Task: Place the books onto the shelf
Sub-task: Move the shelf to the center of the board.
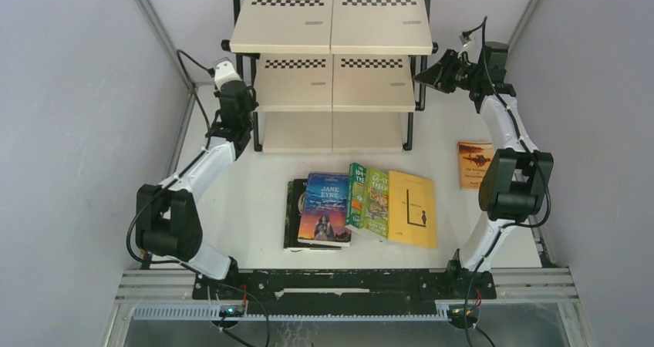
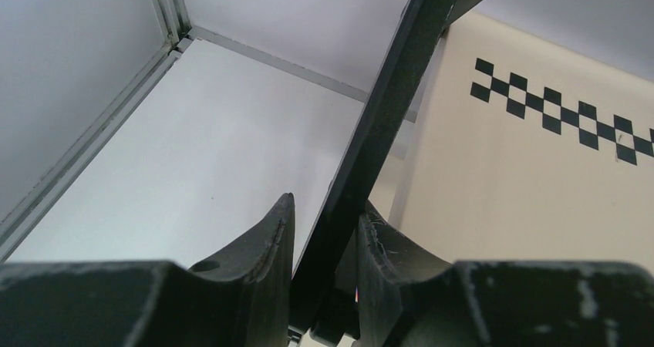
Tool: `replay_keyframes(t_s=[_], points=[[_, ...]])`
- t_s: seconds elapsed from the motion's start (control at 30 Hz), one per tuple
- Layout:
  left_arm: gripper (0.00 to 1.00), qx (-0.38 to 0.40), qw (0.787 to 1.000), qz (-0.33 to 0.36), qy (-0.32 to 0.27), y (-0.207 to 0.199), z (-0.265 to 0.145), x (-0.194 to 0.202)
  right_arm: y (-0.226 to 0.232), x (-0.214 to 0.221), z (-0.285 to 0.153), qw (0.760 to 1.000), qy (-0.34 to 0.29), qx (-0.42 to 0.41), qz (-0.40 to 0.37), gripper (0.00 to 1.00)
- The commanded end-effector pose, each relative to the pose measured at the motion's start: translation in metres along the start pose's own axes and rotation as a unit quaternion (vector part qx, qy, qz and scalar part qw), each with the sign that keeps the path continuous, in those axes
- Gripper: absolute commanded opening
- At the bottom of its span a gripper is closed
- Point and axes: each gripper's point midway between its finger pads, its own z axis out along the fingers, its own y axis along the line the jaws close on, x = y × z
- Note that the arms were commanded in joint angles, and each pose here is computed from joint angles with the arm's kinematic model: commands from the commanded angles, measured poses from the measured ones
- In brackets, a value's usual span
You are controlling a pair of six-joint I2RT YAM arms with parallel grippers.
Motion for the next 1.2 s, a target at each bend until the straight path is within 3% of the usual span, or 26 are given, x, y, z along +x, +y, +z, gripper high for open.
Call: replay_keyframes(t_s=[0.0,0.5,0.7,0.8,0.9,1.03,1.17], points=[[0.16,0.019,0.998,-0.06,-0.015,-0.01,-0.01,-0.009,0.04,0.011,-0.018,0.997,0.02,-0.016,0.078,0.22],[0.16,0.054,0.997,-0.049,0.029,-0.041,-0.022,0.032,0.026,-0.01,-0.028,0.996,-0.019,-0.003,0.086,0.24],[0.2,0.052,0.997,-0.046,0.038,-0.043,-0.021,0.037,0.022,-0.012,-0.025,0.996,-0.022,-0.001,0.089,0.32],[0.29,0.042,0.997,-0.045,0.038,-0.039,-0.021,0.036,0.021,-0.011,-0.024,0.996,-0.021,0.0,0.091,0.39],[0.48,0.035,0.998,-0.042,0.04,-0.036,-0.022,0.037,0.022,-0.011,-0.022,0.996,-0.02,0.001,0.091,0.5],[0.67,0.016,0.998,-0.041,0.039,-0.027,-0.025,0.036,0.026,-0.01,-0.022,0.996,-0.019,0.0,0.085,0.55],[0.76,0.008,0.999,-0.036,0.032,-0.022,-0.027,0.03,0.026,-0.008,-0.023,0.997,-0.017,0.008,0.079,0.57]])
